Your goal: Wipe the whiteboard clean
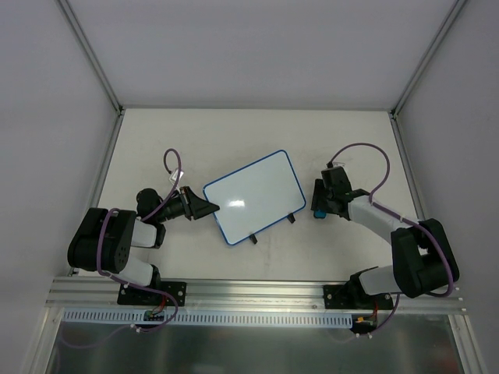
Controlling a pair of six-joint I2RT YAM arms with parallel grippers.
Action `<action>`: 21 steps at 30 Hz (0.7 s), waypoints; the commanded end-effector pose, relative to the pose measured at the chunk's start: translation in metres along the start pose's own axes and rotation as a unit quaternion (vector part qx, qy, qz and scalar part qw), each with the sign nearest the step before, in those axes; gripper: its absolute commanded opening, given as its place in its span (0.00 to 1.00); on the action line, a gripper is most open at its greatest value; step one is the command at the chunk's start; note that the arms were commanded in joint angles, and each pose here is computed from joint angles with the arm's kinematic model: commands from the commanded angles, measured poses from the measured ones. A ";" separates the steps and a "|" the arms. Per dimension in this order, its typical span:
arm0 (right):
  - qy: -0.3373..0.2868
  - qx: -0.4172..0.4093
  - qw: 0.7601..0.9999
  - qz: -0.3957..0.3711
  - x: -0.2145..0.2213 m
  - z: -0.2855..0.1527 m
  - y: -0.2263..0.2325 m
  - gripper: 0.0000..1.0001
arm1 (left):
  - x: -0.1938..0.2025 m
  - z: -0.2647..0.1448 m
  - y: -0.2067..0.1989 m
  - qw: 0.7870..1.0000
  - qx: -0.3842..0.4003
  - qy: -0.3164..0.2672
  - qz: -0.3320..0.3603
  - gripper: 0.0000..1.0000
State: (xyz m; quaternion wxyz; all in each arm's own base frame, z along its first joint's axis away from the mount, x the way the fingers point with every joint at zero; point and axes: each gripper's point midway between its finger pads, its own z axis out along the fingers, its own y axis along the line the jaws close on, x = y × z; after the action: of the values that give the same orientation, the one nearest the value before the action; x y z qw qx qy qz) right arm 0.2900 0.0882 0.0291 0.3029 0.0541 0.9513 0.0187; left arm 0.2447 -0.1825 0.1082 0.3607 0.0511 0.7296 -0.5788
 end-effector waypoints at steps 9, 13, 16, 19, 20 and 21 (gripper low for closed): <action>-0.040 -0.006 0.999 0.012 -0.019 -0.011 0.000 0.64 | -0.040 -0.007 -0.043 0.978 0.070 -0.078 0.182 0.53; -0.047 -0.011 0.999 0.015 -0.022 -0.015 -0.001 0.69 | -0.043 -0.009 -0.041 0.977 0.063 -0.087 0.183 0.60; -0.060 -0.031 0.998 0.017 -0.031 -0.023 0.005 0.74 | -0.045 -0.014 -0.037 0.977 0.049 -0.100 0.181 0.68; -0.079 -0.056 0.995 0.013 -0.044 -0.034 0.014 0.91 | -0.044 -0.018 -0.036 0.977 0.040 -0.110 0.179 0.92; -0.083 -0.063 0.994 0.012 -0.047 -0.038 0.017 0.96 | -0.044 -0.019 -0.036 0.976 0.038 -0.113 0.181 0.96; -0.087 -0.073 0.994 0.010 -0.050 -0.041 0.020 0.99 | -0.043 -0.021 -0.037 0.976 0.035 -0.118 0.181 0.99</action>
State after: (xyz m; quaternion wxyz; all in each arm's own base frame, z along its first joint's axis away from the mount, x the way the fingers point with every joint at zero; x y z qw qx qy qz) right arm 0.2966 0.0935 0.0637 0.3505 0.0521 0.9335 0.0544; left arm 0.2443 -0.1647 0.1072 0.3933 0.0197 0.7312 -0.5570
